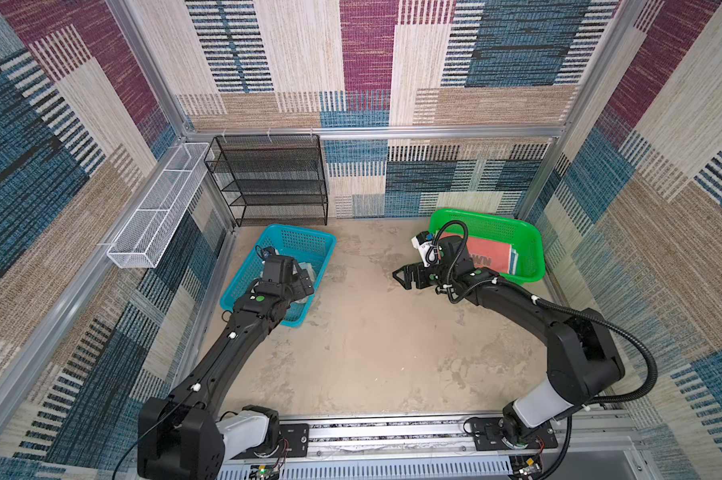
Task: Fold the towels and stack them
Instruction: 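Open the right gripper over the basket and draw it back, then grasp the yellow-blue towel in the teal basket with the left gripper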
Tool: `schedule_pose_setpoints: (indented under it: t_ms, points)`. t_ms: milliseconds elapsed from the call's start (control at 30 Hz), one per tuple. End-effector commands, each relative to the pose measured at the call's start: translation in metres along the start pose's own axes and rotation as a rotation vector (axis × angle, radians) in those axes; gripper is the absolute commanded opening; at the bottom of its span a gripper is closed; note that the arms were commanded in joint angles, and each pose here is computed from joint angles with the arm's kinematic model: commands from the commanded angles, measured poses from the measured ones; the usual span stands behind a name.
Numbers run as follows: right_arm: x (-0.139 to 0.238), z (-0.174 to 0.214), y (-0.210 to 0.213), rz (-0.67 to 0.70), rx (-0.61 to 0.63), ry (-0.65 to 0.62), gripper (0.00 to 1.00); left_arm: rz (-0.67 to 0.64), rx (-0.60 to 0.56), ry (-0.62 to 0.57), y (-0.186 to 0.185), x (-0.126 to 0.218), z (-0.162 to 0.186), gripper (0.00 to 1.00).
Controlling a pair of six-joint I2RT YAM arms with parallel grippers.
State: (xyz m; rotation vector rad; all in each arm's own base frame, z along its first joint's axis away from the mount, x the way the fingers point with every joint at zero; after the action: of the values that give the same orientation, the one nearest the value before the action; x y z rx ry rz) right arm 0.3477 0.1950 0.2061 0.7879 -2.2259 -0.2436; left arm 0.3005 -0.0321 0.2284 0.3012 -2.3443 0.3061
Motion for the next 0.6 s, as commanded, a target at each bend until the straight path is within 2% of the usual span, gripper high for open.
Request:
schedule_pose_setpoints:
  t_ms: [0, 233, 367, 567]
  points:
    - [-0.008, -0.003, 0.005, 0.011, 0.008, -0.027, 1.0, -0.016, 0.056, 0.073, 0.01, -0.021, -0.001, 1.0]
    - [-0.017, 0.012, 0.0, 0.052, -0.008, -0.02, 1.0, -0.009, 0.127, 0.145, 0.024, -0.077, -0.009, 0.96]
    - [-0.02, 0.019, -0.003, 0.067, -0.011, -0.023, 1.0, -0.018, 0.153, 0.182, 0.029, -0.102, -0.012, 0.86]
    - [-0.018, 0.025, -0.002, 0.055, -0.005, -0.041, 1.0, -0.052, 0.124, 0.238, 0.028, -0.132, -0.016, 0.76]
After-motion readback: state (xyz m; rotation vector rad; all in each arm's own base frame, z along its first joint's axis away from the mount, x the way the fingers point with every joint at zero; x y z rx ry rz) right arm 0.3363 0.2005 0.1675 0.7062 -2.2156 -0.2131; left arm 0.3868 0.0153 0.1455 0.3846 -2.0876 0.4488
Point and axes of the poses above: each gripper's point midway between its finger pads, its own x axis back along the fingers, its own y axis along the line the jaws close on, z = x × y, the point moved 8 cm from there along x, back along the fingers, and after that the axes turned 2 degrees about -x, right-handed, at the moved point
